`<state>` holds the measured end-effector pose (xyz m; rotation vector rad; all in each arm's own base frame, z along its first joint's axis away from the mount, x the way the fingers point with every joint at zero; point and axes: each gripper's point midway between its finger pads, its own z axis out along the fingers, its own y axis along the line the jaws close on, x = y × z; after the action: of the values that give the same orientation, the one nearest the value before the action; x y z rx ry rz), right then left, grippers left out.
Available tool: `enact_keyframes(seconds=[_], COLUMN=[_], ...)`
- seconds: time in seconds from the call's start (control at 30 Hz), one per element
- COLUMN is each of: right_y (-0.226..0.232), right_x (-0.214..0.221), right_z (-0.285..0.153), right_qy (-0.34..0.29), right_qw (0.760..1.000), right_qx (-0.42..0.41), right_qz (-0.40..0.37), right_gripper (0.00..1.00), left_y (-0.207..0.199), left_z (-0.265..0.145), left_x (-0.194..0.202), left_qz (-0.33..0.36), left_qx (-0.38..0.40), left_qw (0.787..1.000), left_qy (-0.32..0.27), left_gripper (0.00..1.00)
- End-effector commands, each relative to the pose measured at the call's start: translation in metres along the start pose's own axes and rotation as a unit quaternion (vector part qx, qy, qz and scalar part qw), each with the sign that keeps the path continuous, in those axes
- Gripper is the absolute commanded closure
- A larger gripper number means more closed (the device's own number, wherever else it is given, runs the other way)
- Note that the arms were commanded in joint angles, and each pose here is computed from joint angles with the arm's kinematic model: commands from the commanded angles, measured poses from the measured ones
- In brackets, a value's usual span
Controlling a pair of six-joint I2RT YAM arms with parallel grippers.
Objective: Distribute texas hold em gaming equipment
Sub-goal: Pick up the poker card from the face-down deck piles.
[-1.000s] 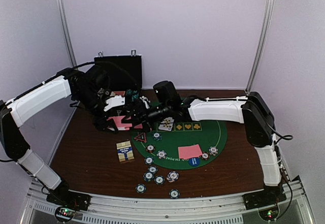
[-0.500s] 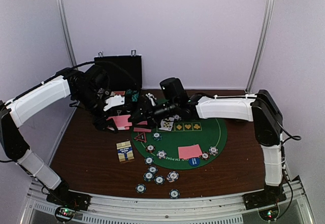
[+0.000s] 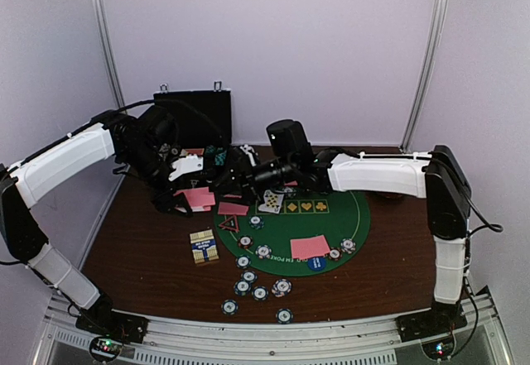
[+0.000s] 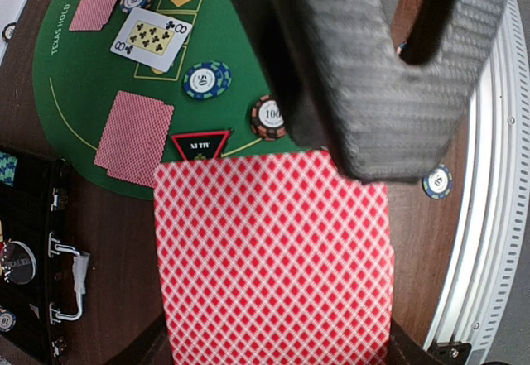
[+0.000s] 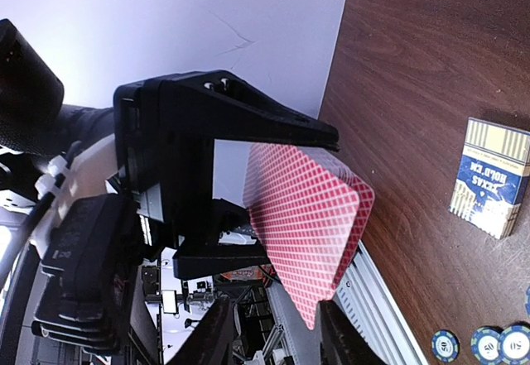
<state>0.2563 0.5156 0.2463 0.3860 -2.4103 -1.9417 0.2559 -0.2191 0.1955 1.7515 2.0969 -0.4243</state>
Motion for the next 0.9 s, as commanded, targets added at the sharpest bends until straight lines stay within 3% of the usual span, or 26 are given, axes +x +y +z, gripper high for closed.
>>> enact_keyframes(seconds=[0.0, 0.3, 0.87], right_y=[0.004, 0.001, 0.017], right_x=[0.006, 0.007, 0.005], right_z=[0.0, -0.004, 0.008], right_qy=[0.006, 0.004, 0.009], right_qw=[1.0, 1.0, 0.999], right_qx=[-0.005, 0.009, -0.037], right_qz=[-0.003, -0.013, -0.003], right_gripper=[0.61, 0.51, 0.58], left_y=[0.003, 0.002, 0.003], left_z=[-0.015, -0.015, -0.016], left_x=[-0.012, -0.011, -0.012], left_qz=[0.008, 0.008, 0.009], left_qx=[-0.015, -0.016, -0.018], left_qw=[0.999, 1.0, 0.999], left_qy=[-0.027, -0.026, -0.026], left_gripper=[1.0, 1.0, 1.0])
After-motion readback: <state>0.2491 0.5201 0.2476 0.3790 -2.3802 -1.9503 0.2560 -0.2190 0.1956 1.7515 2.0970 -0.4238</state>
